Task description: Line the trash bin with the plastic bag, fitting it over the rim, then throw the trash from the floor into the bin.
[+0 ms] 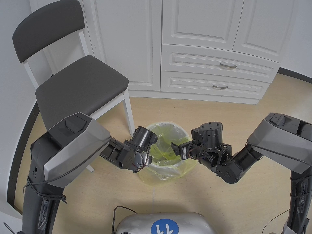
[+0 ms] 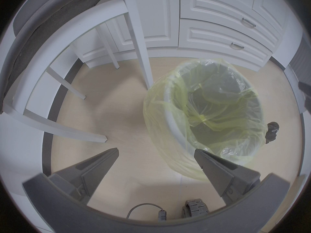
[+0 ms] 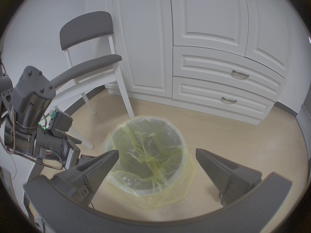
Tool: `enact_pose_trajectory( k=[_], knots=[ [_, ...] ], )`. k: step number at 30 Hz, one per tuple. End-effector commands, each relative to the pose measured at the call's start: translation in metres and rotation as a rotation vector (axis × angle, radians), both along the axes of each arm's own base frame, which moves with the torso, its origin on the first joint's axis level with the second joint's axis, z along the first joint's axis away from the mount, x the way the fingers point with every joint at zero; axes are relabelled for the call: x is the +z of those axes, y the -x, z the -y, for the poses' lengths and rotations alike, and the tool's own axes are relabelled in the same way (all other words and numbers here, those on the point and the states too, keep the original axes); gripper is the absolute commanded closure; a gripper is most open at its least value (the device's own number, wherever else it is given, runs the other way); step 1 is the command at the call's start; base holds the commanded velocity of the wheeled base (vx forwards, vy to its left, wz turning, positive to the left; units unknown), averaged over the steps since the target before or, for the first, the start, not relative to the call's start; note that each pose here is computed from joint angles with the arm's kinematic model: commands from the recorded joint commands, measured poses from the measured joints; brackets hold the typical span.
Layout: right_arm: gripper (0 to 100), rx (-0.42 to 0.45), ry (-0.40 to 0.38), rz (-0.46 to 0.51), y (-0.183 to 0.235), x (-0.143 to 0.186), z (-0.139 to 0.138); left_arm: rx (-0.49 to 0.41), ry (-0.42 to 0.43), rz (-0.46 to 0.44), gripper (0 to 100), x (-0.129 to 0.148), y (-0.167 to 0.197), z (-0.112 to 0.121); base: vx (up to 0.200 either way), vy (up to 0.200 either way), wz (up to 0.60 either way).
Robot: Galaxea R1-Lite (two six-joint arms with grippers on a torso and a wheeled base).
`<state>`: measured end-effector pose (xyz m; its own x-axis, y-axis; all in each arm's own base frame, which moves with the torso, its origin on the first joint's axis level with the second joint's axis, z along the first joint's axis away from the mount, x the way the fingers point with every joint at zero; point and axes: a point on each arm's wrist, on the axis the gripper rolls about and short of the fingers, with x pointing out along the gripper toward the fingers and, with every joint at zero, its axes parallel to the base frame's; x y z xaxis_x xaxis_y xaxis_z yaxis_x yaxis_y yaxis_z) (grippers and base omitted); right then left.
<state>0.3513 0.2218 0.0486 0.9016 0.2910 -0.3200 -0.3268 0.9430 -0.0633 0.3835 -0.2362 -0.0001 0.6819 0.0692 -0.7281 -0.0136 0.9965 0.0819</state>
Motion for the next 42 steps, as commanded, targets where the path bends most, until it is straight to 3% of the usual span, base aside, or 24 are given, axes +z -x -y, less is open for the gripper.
enact_pose_trajectory(
  k=[1,9,24,42],
  knots=[
    [0,0.000,0.001,-0.002,0.000,-0.001,0.000,0.002,-0.010,-0.012,0,-0.004,0.000,-0.002,0.000,0.000,0.00],
    [0,0.000,0.001,-0.002,0.000,-0.001,0.000,-0.001,-0.020,-0.021,0,-0.004,0.001,-0.003,0.000,0.000,0.00],
    [0,0.000,0.003,-0.006,0.000,-0.003,0.000,-0.003,-0.014,-0.079,0,-0.030,-0.009,-0.017,0.000,0.000,0.00],
    [0,0.000,0.003,-0.006,0.000,-0.004,0.000,0.082,0.043,-0.038,0,-0.054,-0.042,-0.042,0.000,0.000,0.00]
  ],
)
